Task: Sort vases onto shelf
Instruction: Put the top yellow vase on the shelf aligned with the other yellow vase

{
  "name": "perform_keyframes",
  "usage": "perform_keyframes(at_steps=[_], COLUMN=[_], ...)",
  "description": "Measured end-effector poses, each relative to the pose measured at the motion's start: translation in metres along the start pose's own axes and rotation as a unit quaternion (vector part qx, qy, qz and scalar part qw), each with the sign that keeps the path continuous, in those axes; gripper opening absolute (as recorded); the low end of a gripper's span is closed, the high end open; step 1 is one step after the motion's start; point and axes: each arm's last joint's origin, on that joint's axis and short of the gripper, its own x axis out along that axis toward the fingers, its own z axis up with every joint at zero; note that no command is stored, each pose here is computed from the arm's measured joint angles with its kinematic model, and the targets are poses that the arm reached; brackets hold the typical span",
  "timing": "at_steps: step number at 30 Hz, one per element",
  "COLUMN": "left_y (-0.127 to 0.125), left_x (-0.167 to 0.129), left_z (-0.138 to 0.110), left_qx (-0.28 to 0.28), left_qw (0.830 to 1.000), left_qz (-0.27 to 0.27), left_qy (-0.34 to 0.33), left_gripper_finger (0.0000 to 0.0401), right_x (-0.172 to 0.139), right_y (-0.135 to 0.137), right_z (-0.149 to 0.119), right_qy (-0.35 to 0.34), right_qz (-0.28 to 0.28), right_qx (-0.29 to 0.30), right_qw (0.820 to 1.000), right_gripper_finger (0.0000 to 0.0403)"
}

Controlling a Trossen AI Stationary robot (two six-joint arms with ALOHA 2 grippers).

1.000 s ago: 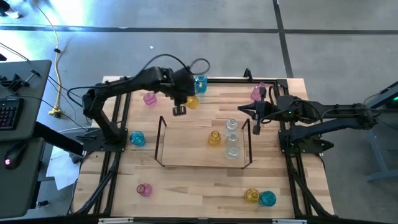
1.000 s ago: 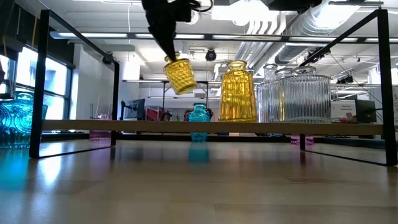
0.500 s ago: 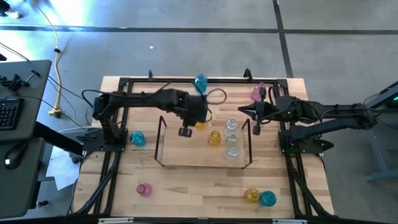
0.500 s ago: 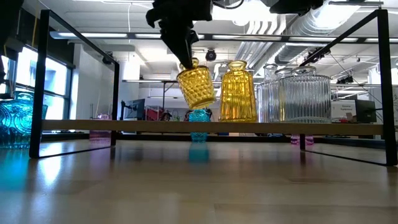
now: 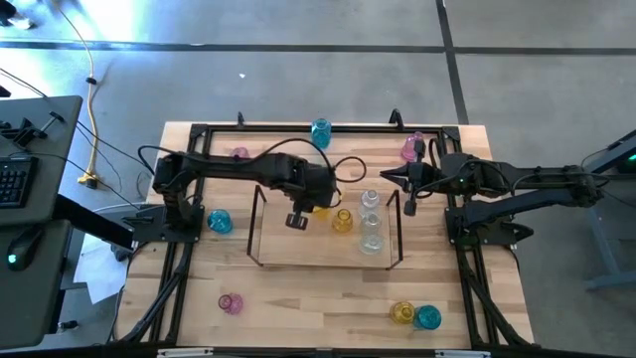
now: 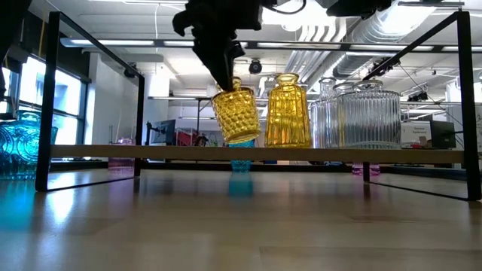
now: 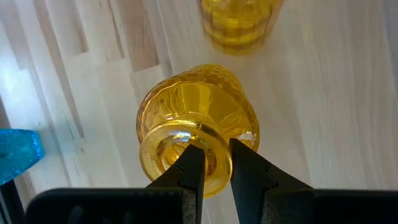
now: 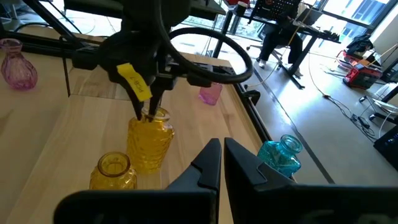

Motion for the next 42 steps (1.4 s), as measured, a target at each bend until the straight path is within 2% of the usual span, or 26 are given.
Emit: perform_keyframes(at_steps=[13,28,36,42], left_y=[-0.006,-0.010,-0.006,-0.017], left_x=[0.012,0.007,-0.013,-0.036], left_z=[0.002,0.005,0.014,-0.003], left_qx=[0.004,0.012,-0.005,-0.048], left_qw=[1.000,1.000,1.000,0.999], left_qz=[-0.009,-0.001,0.006,-0.016], left_qy=[0.018,0.013,-0.015,-0.003], left_gripper_finger=[0.0051,0.0117,0.0115,0.0088], right_x=[0.000,0.000,0.000,0.000], right_y=[0.000,0.000,0.000,0.000], right_z=[-0.001,-0.001,-0.001,-0.002], right_qy=[0.005,0.007,0.008,0.011], right_qz=[0.001,0.001,0.001,0.002], right_qx=[0.004,0.006,0.008,0.006], right_qw=[1.000,1.000,1.000,1.000], right_gripper_finger=[0.0002,0.0002,0.0002,0.0002])
